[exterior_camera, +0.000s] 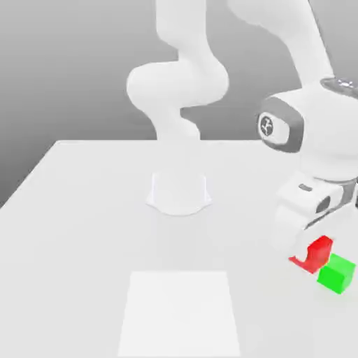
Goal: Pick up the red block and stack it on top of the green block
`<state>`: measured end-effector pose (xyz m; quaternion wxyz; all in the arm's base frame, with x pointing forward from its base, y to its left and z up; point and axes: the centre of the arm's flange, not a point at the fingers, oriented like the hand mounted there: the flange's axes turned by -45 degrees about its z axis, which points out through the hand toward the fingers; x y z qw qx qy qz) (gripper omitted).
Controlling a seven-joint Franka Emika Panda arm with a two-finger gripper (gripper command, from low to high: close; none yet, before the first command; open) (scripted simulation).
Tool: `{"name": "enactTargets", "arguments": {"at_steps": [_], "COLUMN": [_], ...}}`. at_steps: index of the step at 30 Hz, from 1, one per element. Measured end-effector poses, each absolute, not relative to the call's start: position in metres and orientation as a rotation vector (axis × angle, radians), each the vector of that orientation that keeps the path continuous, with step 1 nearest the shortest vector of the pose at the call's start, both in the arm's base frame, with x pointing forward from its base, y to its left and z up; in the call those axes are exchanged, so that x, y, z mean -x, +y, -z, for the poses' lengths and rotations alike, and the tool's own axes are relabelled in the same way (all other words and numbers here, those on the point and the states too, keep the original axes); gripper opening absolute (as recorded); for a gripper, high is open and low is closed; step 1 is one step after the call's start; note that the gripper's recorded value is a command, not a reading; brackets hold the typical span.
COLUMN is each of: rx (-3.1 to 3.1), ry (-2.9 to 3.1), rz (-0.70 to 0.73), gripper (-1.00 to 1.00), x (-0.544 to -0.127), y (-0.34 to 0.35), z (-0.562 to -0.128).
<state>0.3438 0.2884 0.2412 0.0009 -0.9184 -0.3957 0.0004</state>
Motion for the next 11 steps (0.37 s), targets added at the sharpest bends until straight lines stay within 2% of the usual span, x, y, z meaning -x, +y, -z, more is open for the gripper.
{"name": "enactTargets", "arguments": {"at_steps": [3,7,8,11], "rx": [2.837,2.837,2.837,2.837], "ry": [-1.346,-1.349,-1.349,-1.349], "rz": [0.0,0.0,0.0,0.0], "gripper": [-1.0,-1.0,1.0,1.0], "x": [-0.319,-0.318,-0.318,-0.318], "y": [0.322,0.325,0.324,0.324], "z": [-0.237,-0.191,-0.184,-0.184]}}
